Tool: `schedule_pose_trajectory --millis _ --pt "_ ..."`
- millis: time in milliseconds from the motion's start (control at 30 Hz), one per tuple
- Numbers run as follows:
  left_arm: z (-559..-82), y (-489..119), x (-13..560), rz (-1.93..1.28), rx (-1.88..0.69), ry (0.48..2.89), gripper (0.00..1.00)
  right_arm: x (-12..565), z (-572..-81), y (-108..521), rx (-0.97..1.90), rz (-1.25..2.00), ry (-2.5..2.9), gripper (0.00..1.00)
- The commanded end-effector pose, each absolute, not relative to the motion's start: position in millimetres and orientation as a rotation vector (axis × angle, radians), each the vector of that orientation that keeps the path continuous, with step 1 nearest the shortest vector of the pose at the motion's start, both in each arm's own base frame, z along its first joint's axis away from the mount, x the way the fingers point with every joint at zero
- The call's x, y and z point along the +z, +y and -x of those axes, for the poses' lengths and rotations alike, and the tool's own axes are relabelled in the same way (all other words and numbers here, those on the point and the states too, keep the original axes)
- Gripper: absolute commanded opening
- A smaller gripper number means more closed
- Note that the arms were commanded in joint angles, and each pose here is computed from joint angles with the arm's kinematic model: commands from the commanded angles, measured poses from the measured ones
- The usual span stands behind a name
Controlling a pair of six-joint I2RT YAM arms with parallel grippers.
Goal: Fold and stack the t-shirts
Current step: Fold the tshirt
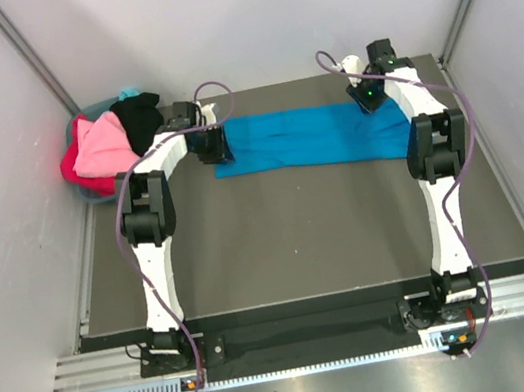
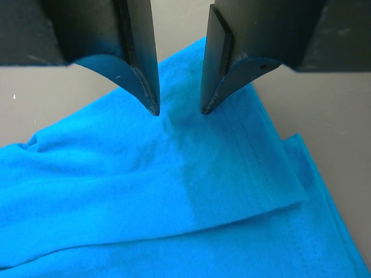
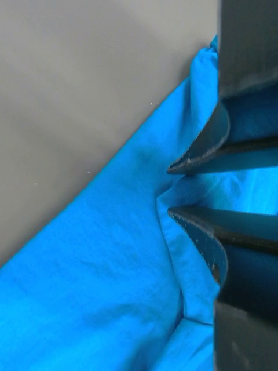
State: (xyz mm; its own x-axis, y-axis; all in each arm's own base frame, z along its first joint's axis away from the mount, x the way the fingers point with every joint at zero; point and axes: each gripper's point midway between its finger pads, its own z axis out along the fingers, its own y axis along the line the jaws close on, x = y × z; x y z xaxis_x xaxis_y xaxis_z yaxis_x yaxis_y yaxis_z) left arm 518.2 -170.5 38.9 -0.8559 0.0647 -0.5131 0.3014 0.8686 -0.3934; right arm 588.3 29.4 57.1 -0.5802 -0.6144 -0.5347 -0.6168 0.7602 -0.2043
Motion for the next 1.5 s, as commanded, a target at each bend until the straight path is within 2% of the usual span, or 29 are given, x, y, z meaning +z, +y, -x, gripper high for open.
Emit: schedule_pose_trajectory --millis 0,33,133,267,433,900,1000,1067,1100,1167,1300,1467 --pt "-516.5 -173.2 47.5 -0.297 -0.629 2.523 0.40 61.3 -595.7 31.7 -0.018 0.910 2.336 0.28" --pt "-516.0 -173.7 47.2 -0.298 -0.628 2.524 0.40 62.2 -595.8 31.4 -0.020 0.909 2.335 0.26" --pt "-516.3 -175.5 48.7 -0.303 -0.629 2.520 0.40 64.3 -596.6 30.7 -0.028 0.905 2.332 0.08" --pt "-515.4 -177.3 48.8 -0.309 -0.626 2.520 0.40 80.2 -601.9 34.4 -0.029 0.894 2.281 0.01" --pt "-513.9 -177.8 46.4 -0.310 -0.627 2.526 0.39 120.6 -610.9 39.4 -0.048 0.870 2.163 0.00" --pt "-512.2 -181.2 42.6 -0.318 -0.627 2.533 0.39 148.1 -608.3 66.8 0.017 0.906 2.057 0.01" --pt "-513.0 -181.1 42.4 -0.317 -0.625 2.531 0.40 146.1 -609.7 70.4 0.016 0.920 2.051 0.04" --pt "-512.5 -181.3 41.3 -0.318 -0.621 2.535 0.40 140.4 -610.1 73.6 0.016 0.939 2.054 0.12" --pt "-512.8 -181.6 42.3 -0.321 -0.623 2.531 0.40 139.2 -610.2 75.5 0.017 0.945 2.053 0.24" --pt "-512.9 -181.4 42.2 -0.320 -0.621 2.531 0.40 142.9 -610.7 79.1 0.018 0.938 2.045 0.35" --pt "-512.1 -180.5 45.6 -0.325 -0.615 2.529 0.41 180.0 -613.8 74.0 -0.041 0.863 1.989 0.39" --pt "-511.5 -175.8 69.8 -0.579 -0.560 2.445 0.44 230.7 -591.2 59.9 -0.051 0.705 1.937 0.42"
